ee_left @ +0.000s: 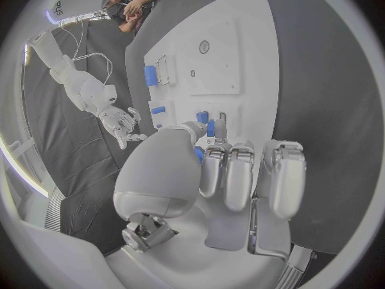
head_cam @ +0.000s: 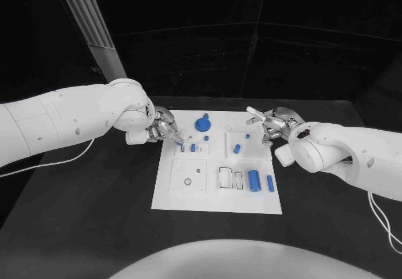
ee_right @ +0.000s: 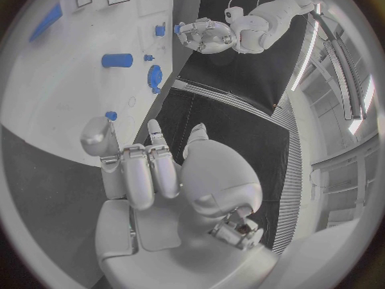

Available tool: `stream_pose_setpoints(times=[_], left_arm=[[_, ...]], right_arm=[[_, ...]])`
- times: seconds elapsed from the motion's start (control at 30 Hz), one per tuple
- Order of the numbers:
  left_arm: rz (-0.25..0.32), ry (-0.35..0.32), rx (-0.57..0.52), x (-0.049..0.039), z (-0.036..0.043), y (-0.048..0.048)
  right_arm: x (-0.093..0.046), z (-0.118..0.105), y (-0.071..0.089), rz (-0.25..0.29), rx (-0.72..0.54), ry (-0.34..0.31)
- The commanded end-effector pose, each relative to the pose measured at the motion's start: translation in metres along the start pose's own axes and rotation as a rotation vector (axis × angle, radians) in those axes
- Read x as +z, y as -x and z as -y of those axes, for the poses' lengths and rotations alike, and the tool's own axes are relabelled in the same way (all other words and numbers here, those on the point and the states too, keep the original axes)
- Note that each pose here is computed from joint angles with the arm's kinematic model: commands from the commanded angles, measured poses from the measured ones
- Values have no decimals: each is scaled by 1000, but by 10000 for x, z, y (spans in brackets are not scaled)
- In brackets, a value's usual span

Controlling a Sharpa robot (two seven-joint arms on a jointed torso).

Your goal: Assemble the parts on the task board

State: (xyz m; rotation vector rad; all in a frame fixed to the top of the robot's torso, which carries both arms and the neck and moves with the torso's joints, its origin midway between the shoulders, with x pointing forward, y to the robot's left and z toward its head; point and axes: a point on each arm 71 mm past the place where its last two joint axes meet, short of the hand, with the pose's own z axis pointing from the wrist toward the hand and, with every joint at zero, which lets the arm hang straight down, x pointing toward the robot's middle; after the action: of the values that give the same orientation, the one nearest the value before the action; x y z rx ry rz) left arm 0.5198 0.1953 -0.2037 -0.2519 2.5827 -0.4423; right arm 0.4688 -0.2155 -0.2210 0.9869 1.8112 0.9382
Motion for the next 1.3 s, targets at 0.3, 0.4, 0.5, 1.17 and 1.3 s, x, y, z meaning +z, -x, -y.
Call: stream_pose_setpoints(times=[0.3,0.4,0.5,1.17,1.3], left_arm=[[41,93,48,14,12,-19],[43,102,55,25,30,-23],[44,106,59,34,47,-26],[16,103,108,116,135,-71],[9,105,112,125,138,-72]], right_arm=[[-5,-18,3,4,-4,15],[-4,-19,2,3,-5,15],[-4,-21,-1,3,-5,16],[-10,-37,-8,6,-29,32],[-11,-38,-10,5,-30,34]])
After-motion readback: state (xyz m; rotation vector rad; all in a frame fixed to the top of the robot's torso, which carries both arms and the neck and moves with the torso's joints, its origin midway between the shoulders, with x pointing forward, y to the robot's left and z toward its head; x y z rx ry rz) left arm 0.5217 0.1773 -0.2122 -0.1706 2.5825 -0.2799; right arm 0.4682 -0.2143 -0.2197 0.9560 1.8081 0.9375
